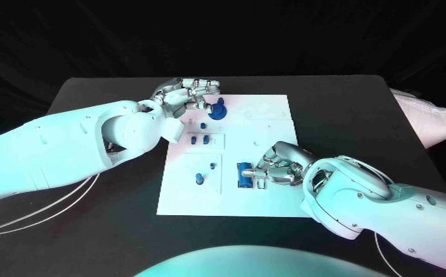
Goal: Assemble the parts on the task board
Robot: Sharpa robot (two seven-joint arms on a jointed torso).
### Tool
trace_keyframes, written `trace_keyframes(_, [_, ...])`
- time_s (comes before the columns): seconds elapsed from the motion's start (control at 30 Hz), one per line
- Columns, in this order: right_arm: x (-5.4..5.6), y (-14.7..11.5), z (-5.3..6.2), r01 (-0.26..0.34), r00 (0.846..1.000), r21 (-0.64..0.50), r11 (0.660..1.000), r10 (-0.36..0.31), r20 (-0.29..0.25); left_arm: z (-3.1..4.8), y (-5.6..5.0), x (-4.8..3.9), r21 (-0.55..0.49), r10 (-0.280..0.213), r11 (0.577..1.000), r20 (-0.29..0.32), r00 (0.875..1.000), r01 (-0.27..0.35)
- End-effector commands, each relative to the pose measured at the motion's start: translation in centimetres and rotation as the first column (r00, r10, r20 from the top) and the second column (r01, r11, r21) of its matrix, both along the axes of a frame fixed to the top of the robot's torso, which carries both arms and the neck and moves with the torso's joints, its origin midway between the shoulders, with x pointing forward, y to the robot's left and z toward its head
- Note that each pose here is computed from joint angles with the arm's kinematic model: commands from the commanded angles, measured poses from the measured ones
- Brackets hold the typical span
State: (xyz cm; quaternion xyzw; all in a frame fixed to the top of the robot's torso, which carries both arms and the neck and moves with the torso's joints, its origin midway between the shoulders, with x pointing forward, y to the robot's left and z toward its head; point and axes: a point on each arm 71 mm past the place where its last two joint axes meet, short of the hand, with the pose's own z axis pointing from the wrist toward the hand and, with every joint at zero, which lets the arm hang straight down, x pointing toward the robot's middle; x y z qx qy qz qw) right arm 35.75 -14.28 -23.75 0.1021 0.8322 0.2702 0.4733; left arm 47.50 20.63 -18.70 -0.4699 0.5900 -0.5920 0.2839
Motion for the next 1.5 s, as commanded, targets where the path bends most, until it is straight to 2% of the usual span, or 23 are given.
trace_keyframes(0.03, [-0.1,0.2,0.1,-0.031,0.999,-0.031,0.999,0.032,0.024,0.11,-0.3,-0.08,-0.009,-0.022,1.0,0.006,1.0,0.022])
trace_keyframes(0.4, [0.1,0.8,0.3,-0.069,0.993,-0.081,0.994,0.077,0.092,0.09,-0.3,-0.06,-0.009,-0.025,1.0,0.006,1.0,0.025])
trace_keyframes(0.73, [0.3,0.9,0.3,-0.064,0.99,-0.093,0.994,0.075,0.121,0.07,-0.3,-0.04,-0.009,-0.025,1.0,0.005,1.0,0.025])
trace_keyframes(0.9, [0.1,0.5,0.7,-0.043,0.989,-0.063,0.997,0.051,0.138,0.06,-0.3,-0.03,-0.009,-0.025,1.0,0.005,1.0,0.025])
trace_keyframes(1.17, [-0.4,-2.4,2.0,0.008,0.992,0.004,1.0,-0.009,0.128,0.0,0.0,-0.07,-0.007,-0.021,1.0,0.005,1.0,0.021])
trace_keyframes(1.3, [-0.3,-4.8,2.6,0.029,0.99,-0.053,0.998,-0.022,0.137,0.01,0.1,-0.11,-0.007,-0.018,1.0,0.007,1.0,0.018])
trace_keyframes(1.5, [-0.3,-7.1,2.6,0.043,0.988,-0.165,0.985,-0.017,0.154,0.05,0.0,-0.18,-0.009,-0.02,1.0,0.009,1.0,0.02])
